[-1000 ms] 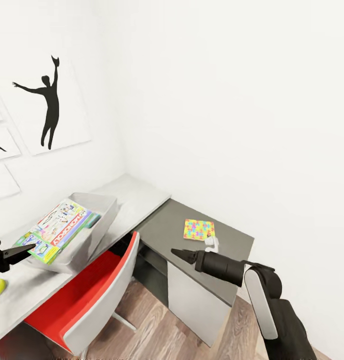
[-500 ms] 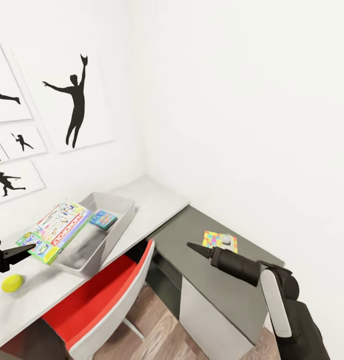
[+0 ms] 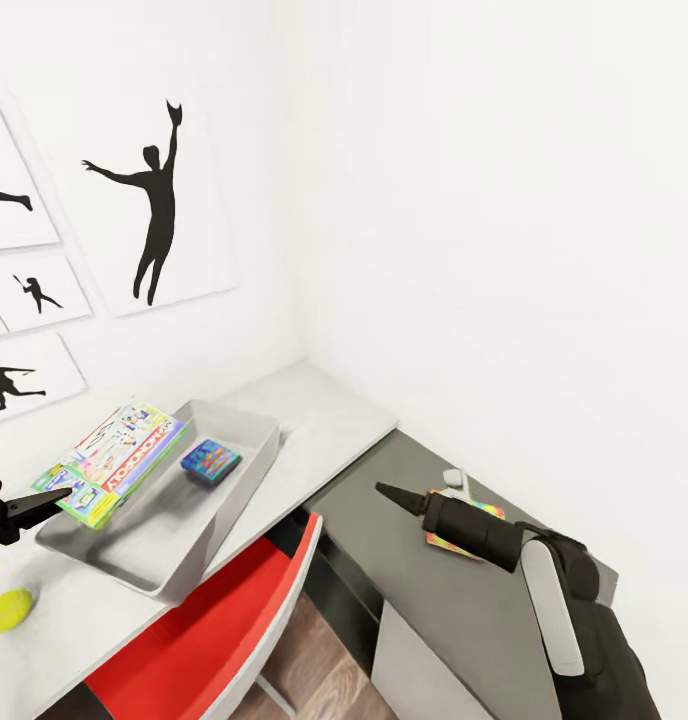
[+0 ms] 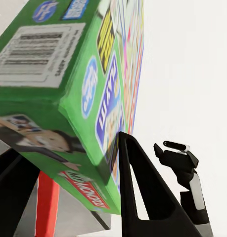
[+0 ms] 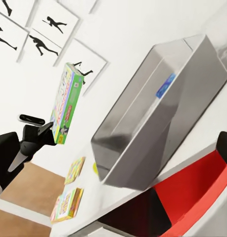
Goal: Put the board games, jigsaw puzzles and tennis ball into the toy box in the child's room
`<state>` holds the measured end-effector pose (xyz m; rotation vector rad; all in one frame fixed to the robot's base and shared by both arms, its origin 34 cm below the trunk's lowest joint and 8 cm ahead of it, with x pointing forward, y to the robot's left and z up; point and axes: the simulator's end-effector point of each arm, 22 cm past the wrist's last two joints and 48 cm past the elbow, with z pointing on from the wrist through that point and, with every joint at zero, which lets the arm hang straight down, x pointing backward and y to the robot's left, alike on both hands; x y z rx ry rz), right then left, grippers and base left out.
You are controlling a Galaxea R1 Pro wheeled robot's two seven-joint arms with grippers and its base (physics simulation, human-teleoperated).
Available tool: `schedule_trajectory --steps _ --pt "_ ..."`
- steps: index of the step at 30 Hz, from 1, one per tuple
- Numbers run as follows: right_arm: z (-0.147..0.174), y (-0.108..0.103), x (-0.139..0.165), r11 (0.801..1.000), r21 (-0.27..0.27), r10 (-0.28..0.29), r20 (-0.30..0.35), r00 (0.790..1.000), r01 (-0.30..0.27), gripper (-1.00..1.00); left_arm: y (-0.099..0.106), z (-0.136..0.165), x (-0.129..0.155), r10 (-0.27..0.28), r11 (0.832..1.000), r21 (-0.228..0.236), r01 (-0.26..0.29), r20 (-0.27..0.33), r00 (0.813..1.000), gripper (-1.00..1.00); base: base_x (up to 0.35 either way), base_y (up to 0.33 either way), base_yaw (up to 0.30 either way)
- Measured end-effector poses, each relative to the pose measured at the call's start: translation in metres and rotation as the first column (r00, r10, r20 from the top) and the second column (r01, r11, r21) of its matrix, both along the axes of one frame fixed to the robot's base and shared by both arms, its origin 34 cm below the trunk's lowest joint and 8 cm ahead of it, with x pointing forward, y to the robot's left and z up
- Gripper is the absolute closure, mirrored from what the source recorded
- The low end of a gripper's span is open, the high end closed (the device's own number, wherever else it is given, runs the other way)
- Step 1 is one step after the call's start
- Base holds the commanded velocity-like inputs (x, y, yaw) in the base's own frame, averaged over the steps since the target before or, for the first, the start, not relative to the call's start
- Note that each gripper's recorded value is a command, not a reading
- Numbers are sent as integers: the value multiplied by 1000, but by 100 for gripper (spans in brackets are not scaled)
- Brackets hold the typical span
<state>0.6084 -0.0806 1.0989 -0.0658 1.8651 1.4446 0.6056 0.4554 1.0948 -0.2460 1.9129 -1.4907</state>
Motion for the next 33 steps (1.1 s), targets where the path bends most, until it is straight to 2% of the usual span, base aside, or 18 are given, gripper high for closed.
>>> schedule_trajectory --steps 7,26,28,29,31,33 --pt "-1 -12 5 999 6 -32 -3 999 32 -100 0 -1 0 0 1000 0 0 -1 1000 100 205 20 0" --pt "-3 -8 5 1000 -6 -31 -1 1000 31 -100 -1 -7 -2 -8 1000 15 9 -30 1000 100 32 0 0" --pt "-3 -8 5 999 -8 -31 -2 1000 31 -100 6 -23 0 19 997 81 -13 -75 997 100 0 0 0" --pt "-3 -8 5 999 -9 -31 -2 1000 31 -100 9 -26 2 31 995 98 -22 -83 996 100 0 0 0" --pt "-4 -6 5 999 -10 -31 -3 1000 31 -100 18 -41 4 65 986 163 -45 -121 991 100 0 0 0" --pt "-4 -6 5 999 -10 -31 -1 1000 31 -100 21 -45 5 79 982 183 -54 -132 988 100 0 0 0"
